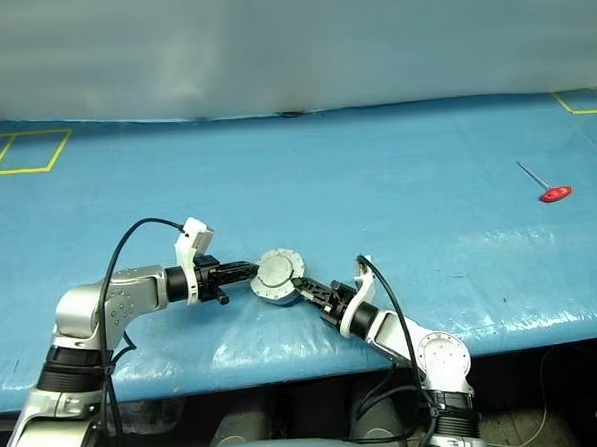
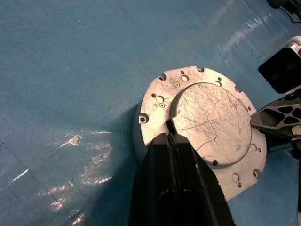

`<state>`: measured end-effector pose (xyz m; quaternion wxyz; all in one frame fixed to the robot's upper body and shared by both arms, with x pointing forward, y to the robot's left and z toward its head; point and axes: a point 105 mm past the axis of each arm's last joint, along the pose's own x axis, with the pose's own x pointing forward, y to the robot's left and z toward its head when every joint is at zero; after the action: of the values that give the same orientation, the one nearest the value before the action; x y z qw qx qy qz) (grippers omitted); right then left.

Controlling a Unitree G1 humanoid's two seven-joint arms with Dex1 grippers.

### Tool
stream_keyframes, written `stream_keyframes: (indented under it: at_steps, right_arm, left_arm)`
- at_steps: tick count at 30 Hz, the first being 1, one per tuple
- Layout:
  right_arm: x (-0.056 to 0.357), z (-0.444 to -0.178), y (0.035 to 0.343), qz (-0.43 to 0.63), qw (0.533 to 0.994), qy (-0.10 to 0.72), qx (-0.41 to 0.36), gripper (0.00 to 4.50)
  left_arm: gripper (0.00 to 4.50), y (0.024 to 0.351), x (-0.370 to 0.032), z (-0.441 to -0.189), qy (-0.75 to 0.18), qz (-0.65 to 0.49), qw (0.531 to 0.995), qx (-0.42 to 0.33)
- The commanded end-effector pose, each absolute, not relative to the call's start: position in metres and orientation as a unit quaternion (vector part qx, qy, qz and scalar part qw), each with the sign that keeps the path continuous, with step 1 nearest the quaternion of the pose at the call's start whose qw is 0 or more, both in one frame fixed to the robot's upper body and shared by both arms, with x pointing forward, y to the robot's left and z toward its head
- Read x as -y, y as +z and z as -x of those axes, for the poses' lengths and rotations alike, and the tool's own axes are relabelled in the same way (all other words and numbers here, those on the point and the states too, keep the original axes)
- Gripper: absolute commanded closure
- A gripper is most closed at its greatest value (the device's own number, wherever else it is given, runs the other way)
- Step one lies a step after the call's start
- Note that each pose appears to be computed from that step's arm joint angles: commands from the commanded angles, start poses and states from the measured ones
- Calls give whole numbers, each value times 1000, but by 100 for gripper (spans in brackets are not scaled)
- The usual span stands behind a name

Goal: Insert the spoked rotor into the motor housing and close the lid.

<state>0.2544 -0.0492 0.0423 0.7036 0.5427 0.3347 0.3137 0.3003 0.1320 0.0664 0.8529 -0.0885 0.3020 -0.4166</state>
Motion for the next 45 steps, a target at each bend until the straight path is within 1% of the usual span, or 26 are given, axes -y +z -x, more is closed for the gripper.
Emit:
stream_keyframes:
  at_steps: [1, 5, 8, 14, 17, 19, 21, 23, 26, 29, 31, 34, 37, 38, 45]
  right_arm:
    - [36, -244, 41, -530, 690, 339, -358, 337]
    - [36, -244, 40, -530, 691, 336, -360, 337]
    - [38, -245, 38, -531, 692, 331, -359, 337]
    - [40, -245, 38, -542, 692, 321, -352, 337]
    - [41, -246, 40, -555, 688, 316, -345, 337]
    - [42, -246, 41, -563, 685, 314, -340, 337]
    - [43, -248, 46, -576, 679, 315, -329, 337]
    - [42, -251, 52, -586, 673, 321, -317, 337]
    - [41, -253, 59, -595, 667, 328, -306, 337]
    - [39, -258, 70, -603, 662, 340, -287, 337]
    - [38, -263, 78, -607, 662, 345, -273, 337]
    - [38, -270, 85, -608, 666, 347, -260, 337]
    - [38, -278, 89, -607, 670, 347, -250, 337]
    - [38, -281, 92, -606, 672, 348, -245, 337]
    - [33, -293, 110, -607, 670, 366, -220, 337]
  left_arm:
    - [450, 51, -139, -296, -393, 92, 853, -331]
    - [450, 54, -140, -294, -390, 98, 858, -320]
    - [450, 64, -141, -295, -384, 114, 869, -290]
    - [450, 98, -145, -292, -364, 175, 894, -194]
    - [450, 115, -152, -283, -339, 224, 903, -140]
    - [450, 121, -156, -278, -322, 253, 905, -117]
    - [450, 124, -160, -270, -294, 321, 896, -85]
    - [450, 121, -161, -258, -261, 409, 872, -62]
    - [450, 112, -155, -246, -230, 478, 845, -63]
    - [450, 102, -140, -232, -217, 548, 805, -67]
    - [450, 100, -135, -227, -204, 593, 777, -55]
    - [389, 99, -134, -225, -187, 632, 751, -40]
    - [296, 98, -131, -223, -190, 645, 739, -40]
    - [258, 99, -132, -223, -191, 651, 734, -35]
    - [28, 96, -136, -223, -181, 669, 721, -19]
